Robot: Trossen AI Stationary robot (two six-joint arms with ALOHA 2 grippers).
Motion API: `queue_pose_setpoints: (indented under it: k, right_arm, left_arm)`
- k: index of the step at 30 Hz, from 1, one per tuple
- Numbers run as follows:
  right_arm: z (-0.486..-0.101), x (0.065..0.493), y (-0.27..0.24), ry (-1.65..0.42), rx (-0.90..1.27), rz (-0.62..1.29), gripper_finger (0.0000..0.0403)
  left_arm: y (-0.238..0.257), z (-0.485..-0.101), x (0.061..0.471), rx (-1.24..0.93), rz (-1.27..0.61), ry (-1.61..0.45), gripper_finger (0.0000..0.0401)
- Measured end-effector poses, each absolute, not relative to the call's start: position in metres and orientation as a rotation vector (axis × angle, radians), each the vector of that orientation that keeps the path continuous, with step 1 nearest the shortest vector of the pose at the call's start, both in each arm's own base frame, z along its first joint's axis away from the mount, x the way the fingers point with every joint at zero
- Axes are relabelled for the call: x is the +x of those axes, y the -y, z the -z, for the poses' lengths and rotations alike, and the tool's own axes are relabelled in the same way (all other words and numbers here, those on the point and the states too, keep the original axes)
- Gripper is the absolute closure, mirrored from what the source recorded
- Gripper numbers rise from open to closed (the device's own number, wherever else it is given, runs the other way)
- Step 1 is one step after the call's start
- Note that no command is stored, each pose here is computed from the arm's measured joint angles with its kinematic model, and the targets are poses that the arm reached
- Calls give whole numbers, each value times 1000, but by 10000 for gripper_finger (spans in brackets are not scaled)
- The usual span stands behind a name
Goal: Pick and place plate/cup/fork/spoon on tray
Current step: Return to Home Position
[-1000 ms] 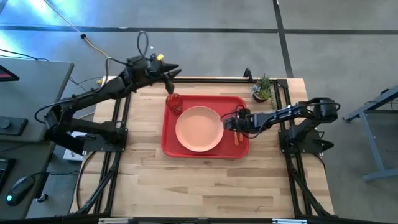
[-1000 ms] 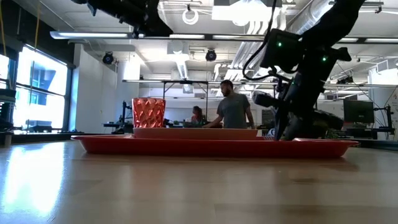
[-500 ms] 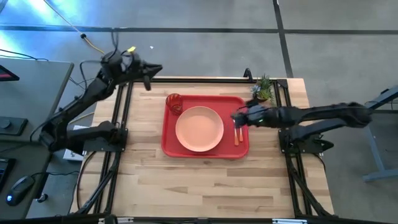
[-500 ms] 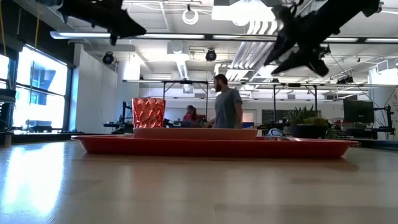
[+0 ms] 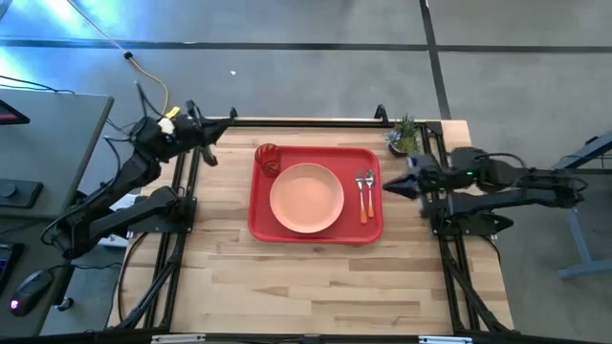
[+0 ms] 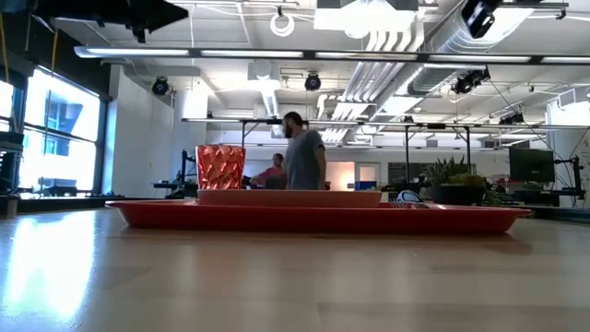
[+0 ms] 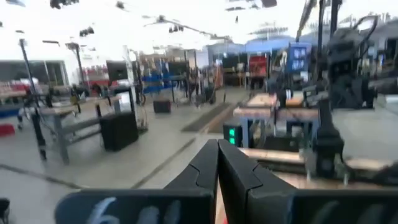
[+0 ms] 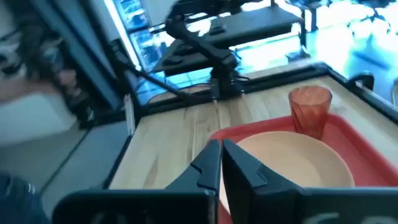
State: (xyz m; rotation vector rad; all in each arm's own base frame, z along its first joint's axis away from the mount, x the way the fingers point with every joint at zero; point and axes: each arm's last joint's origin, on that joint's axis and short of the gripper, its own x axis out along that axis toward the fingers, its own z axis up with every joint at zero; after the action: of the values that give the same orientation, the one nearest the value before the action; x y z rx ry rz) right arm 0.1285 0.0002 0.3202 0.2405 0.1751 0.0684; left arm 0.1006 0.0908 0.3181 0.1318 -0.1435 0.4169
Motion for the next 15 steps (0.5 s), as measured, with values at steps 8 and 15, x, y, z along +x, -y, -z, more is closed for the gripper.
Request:
queue_pose_setpoints:
  k: [8,15]
  right_arm:
    - [-317,74,-3,-76,92,-135,402]
    - [-290,71,-6,-61,106,-227,402]
  left_arm:
    - [-70,-310,83,123,-374,69,401]
    - [-68,-271,86,57,-301,75,401]
